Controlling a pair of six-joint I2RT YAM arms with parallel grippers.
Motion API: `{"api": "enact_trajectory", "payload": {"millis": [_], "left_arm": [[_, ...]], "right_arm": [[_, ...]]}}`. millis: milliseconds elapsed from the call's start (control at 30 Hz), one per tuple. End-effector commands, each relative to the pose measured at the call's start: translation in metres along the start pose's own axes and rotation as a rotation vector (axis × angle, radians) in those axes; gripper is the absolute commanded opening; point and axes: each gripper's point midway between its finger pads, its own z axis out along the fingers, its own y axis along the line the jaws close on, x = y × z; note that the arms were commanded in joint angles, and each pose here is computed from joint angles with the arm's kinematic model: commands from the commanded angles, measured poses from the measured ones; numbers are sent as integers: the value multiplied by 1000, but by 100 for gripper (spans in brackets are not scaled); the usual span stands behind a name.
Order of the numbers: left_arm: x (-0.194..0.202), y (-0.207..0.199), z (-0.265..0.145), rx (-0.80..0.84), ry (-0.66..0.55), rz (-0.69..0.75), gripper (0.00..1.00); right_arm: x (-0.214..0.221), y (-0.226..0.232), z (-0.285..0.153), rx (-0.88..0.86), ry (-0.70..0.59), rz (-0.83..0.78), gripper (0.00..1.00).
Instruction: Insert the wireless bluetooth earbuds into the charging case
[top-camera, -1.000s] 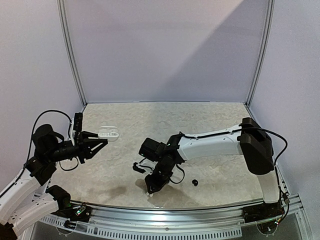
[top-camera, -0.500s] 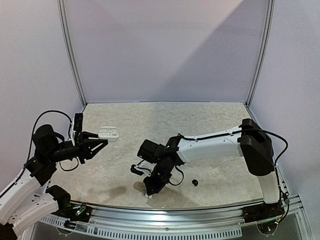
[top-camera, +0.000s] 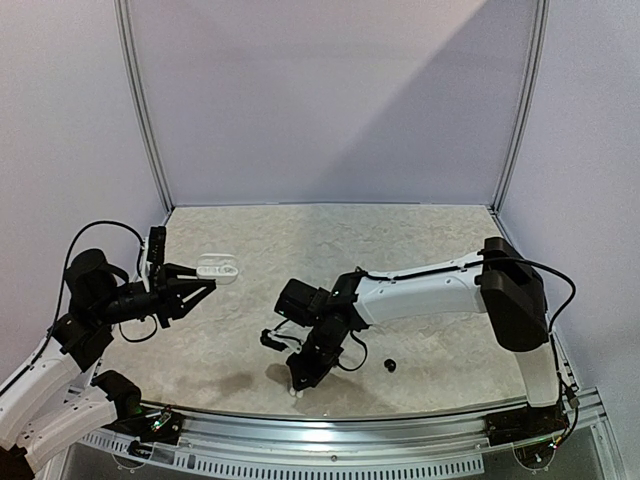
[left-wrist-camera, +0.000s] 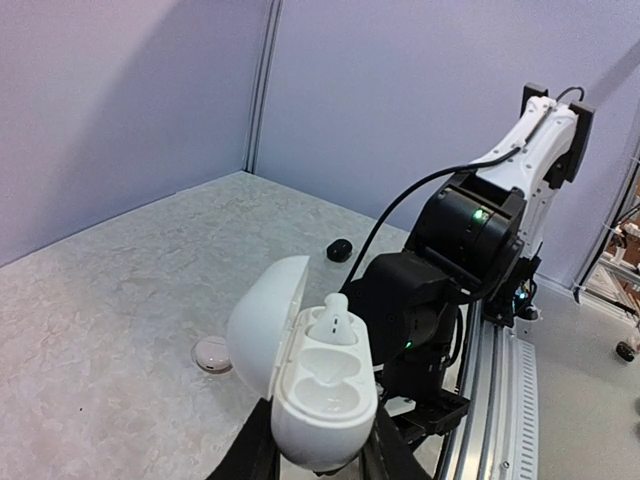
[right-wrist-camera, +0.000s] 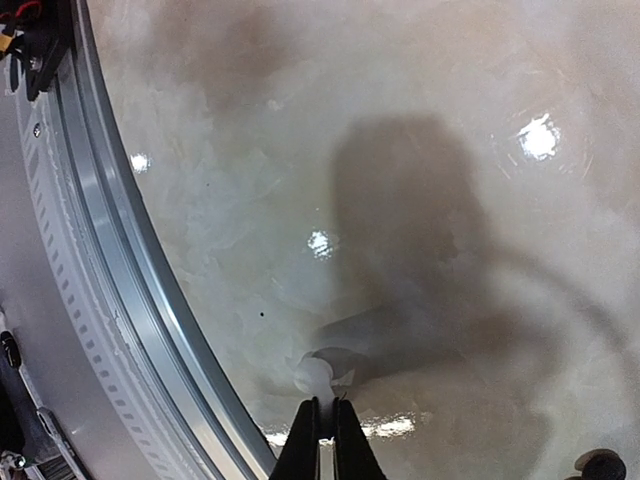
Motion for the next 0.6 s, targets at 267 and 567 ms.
{"api": "enact_trajectory", "payload": {"millis": [267,567], "left_arm": [[-2,-2,-1,16,-10,33,0],[-10,-28,-5,143,-15,160,0]], "right_arm": [[-49,13,-96,129,-264,-132,0],[-101,19,-260,392,-658,-240,0]]}}
